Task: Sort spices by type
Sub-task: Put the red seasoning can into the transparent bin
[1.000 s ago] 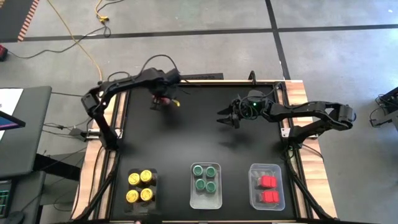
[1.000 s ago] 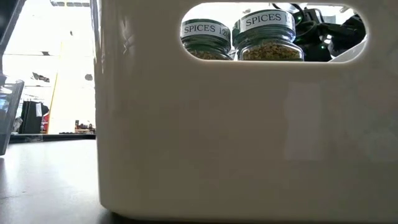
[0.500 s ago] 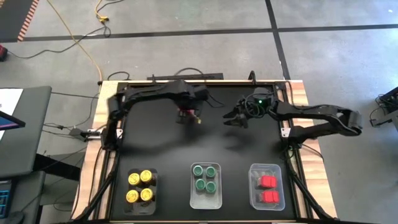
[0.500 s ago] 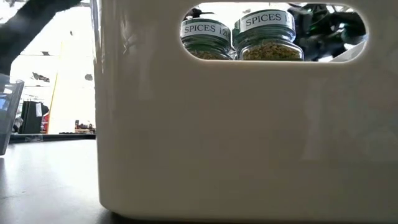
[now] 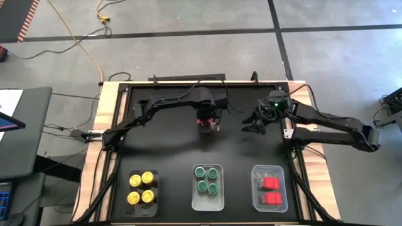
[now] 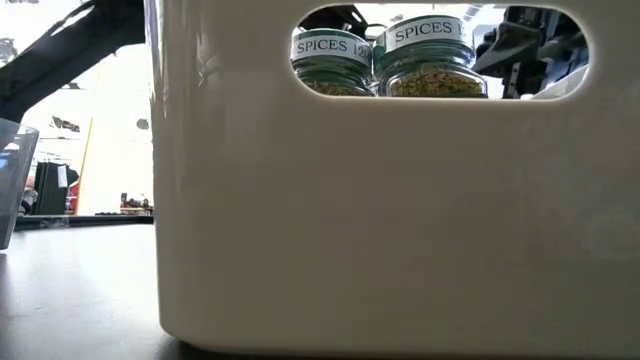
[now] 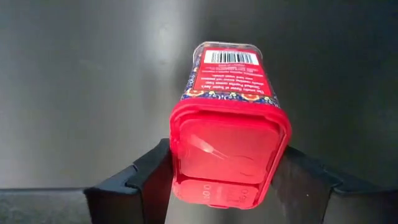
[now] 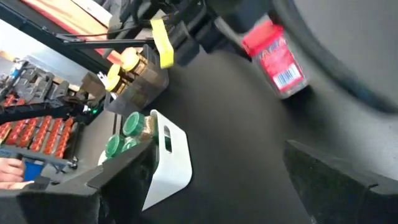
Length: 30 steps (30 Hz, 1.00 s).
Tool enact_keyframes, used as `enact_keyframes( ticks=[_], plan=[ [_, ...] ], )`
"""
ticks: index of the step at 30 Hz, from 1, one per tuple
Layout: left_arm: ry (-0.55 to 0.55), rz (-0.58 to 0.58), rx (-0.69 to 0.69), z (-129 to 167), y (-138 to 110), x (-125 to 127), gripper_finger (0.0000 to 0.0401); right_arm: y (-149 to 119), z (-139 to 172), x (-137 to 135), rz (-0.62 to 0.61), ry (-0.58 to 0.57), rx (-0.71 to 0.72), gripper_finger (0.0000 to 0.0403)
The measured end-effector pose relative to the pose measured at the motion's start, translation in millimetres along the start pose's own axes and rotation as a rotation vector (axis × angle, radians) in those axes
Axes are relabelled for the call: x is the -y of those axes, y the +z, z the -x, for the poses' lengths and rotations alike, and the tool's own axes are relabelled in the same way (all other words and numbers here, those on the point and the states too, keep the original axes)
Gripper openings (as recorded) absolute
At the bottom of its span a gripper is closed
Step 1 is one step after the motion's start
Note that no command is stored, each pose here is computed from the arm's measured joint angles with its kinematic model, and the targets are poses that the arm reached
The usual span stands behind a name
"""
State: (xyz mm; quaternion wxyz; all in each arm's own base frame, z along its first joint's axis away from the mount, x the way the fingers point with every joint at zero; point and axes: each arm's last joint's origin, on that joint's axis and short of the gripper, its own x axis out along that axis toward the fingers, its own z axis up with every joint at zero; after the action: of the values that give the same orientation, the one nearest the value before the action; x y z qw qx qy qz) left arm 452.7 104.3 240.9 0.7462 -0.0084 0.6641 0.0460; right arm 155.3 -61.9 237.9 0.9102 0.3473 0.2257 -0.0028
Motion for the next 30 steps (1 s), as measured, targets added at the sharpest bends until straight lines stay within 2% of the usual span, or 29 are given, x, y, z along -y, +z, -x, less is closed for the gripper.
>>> enact_keyframes(
  ticks=[15,23,30],
  plan=[
    [0.012,-0.006,0.086,-1,11,20,0.0229,-1,4,-2,0.026,0.002,0.009,0.0378],
    [0.01,0.07,0.1,-1,12,20,0.023,-1,4,-2,0.028,0.002,0.009,0.0378],
    [0.008,0.092,0.101,-1,12,20,0.0269,-1,4,-2,0.028,0.002,0.009,0.0378]
  ],
)
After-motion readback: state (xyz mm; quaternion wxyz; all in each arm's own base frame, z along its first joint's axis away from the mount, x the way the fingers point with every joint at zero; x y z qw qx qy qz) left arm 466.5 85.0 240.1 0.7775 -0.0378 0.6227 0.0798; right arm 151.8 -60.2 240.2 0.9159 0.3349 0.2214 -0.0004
